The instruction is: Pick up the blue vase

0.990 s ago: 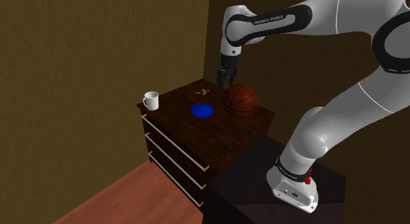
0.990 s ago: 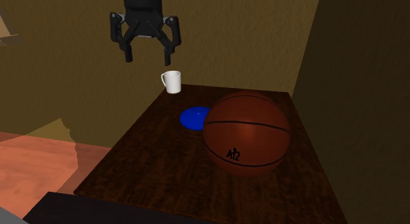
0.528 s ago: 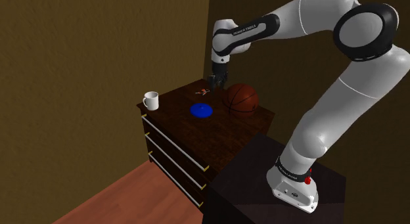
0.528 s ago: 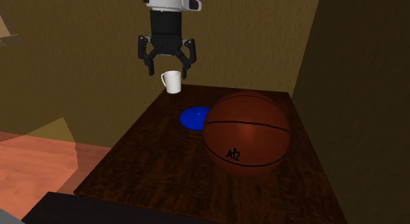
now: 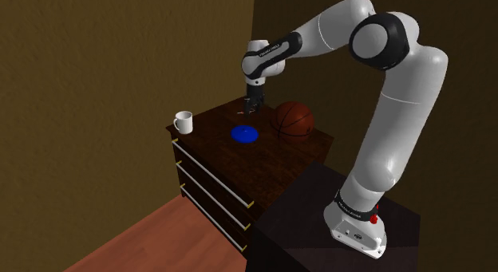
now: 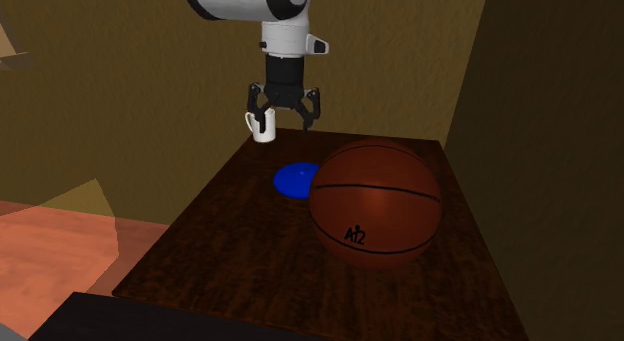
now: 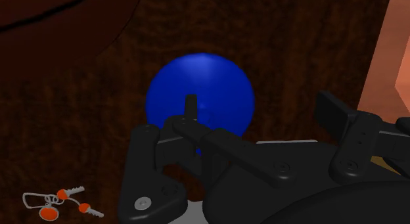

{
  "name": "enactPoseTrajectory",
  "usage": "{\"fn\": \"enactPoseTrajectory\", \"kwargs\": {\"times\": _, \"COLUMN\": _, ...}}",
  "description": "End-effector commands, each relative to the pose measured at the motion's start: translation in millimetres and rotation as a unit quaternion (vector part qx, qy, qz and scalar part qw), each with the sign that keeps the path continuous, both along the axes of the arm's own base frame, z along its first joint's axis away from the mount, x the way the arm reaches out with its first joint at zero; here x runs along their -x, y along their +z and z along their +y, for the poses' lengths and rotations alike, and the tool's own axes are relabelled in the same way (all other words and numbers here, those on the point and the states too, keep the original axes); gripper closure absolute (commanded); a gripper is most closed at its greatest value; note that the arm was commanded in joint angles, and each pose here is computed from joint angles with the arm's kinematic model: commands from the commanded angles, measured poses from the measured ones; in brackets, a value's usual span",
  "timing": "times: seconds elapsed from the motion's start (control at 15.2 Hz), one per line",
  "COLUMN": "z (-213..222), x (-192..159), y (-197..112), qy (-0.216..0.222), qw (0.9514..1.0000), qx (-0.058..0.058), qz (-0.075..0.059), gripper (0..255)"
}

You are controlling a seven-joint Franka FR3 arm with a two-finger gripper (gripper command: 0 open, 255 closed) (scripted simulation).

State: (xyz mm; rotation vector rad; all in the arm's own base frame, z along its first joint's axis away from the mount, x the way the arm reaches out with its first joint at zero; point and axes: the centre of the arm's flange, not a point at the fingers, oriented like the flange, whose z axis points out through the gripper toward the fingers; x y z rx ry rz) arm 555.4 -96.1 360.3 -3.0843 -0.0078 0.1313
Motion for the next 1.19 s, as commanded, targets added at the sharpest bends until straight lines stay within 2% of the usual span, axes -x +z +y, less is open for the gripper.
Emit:
{"fn": "enactPoseTrajectory", "kwargs": {"times": 0.0, "z": -8, "x": -21, "y": -15, "qy": -0.001, "qw": 1.0, "qx": 0.0, "qz": 0.0, "gripper": 0}}
{"fn": "enactPoseTrajectory", "kwargs": {"times": 0.4, "z": -31, "x": -77, "y": -66, "qy": -0.005, "qw": 1.0, "qx": -0.002, "qz": 0.001, "gripper": 0}}
{"fn": "enactPoseTrajectory", "kwargs": {"times": 0.92, "z": -32, "x": -79, "y": -108, "qy": -0.006, "qw": 1.0, "qx": -0.002, "qz": 0.001, "gripper": 0}}
{"fn": "enactPoseTrajectory", "kwargs": {"times": 1.06, "z": -32, "x": -79, "y": -108, "qy": -0.006, "qw": 1.0, "qx": -0.002, "qz": 0.001, "gripper": 0}}
{"fn": "enactPoseTrajectory", "kwargs": {"times": 1.12, "z": -31, "x": -79, "y": -107, "qy": -0.006, "qw": 1.0, "qx": -0.002, "qz": 0.001, "gripper": 255}}
